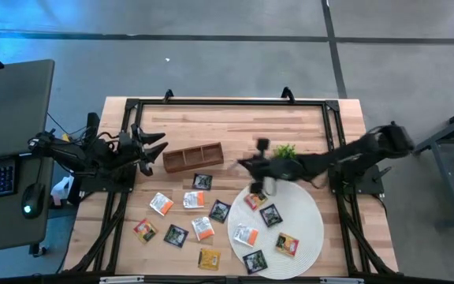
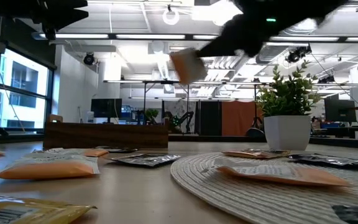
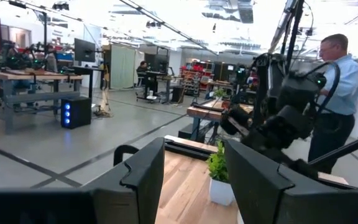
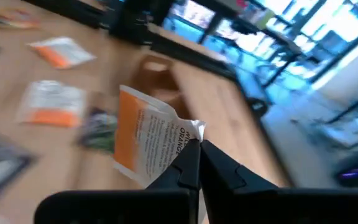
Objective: Pick & Place Tea
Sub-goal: Put the white tea bag into the right section of the wooden organizer
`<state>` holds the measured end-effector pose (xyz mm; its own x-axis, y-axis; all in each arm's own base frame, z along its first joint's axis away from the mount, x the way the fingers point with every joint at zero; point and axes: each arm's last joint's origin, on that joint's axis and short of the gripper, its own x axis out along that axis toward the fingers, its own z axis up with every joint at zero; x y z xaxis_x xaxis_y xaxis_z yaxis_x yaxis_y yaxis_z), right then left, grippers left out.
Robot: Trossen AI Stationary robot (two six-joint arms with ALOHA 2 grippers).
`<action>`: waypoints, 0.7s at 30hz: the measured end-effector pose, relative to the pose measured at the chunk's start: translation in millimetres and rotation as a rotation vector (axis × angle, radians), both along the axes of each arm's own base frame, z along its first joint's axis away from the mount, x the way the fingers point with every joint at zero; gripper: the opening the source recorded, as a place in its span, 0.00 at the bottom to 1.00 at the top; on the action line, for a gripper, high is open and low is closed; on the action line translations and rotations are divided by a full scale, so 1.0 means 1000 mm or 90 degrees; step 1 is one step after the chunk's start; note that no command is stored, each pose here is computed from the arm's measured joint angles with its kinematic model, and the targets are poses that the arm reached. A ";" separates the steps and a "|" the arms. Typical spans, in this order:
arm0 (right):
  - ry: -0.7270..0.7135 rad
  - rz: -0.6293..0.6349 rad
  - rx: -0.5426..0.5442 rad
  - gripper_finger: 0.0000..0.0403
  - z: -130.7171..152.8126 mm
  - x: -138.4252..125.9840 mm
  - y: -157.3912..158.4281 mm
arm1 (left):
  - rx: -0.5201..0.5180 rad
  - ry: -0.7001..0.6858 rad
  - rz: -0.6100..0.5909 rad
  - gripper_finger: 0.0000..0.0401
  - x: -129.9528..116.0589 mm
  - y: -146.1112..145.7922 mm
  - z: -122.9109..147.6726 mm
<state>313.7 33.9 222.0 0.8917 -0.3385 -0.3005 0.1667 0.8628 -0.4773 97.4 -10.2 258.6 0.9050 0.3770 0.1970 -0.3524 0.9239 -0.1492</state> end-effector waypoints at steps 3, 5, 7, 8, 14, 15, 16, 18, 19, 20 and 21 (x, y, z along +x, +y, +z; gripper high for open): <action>0.063 -0.043 -0.033 0.00 0.011 0.038 -0.020 | -0.008 -0.002 0.000 0.41 0.000 0.000 0.000; 0.111 -0.054 -0.035 0.00 0.014 0.060 -0.034 | -0.008 -0.001 0.000 0.41 0.000 0.000 0.000; 0.163 -0.061 -0.040 0.00 0.013 0.080 -0.047 | -0.007 0.001 0.001 0.41 0.000 0.000 -0.001; 0.198 -0.069 -0.051 0.00 0.009 0.088 -0.053 | -0.007 0.002 0.002 0.41 0.000 0.000 -0.001; 0.324 -0.056 -0.082 0.00 -0.020 0.125 -0.077 | 0.000 0.027 0.002 0.41 0.001 0.000 -0.004; 0.330 -0.053 -0.090 0.00 -0.023 0.129 -0.080 | 0.002 0.034 0.002 0.41 0.001 0.000 -0.005; 0.339 -0.052 -0.100 0.00 -0.026 0.132 -0.082 | 0.003 0.038 0.002 0.41 0.001 0.000 -0.006; 0.357 -0.054 -0.128 0.00 -0.030 0.135 -0.085 | -0.003 0.046 0.001 0.41 0.001 0.000 -0.008; 0.371 -0.052 -0.142 0.00 -0.033 0.136 -0.086 | -0.008 0.047 0.000 0.41 0.002 0.000 -0.008; 0.381 -0.049 -0.156 0.00 -0.034 0.136 -0.086 | -0.010 0.047 0.000 0.41 0.002 0.000 -0.008; 0.387 -0.044 -0.166 0.00 -0.035 0.136 -0.087 | -0.011 0.048 -0.001 0.41 0.002 0.000 -0.008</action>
<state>449.6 -52.9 187.5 0.5627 -0.5186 -0.6437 -0.1477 0.7031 -0.6956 99.0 -10.5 250.2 0.9174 0.3786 0.1222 -0.3619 0.9218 -0.1387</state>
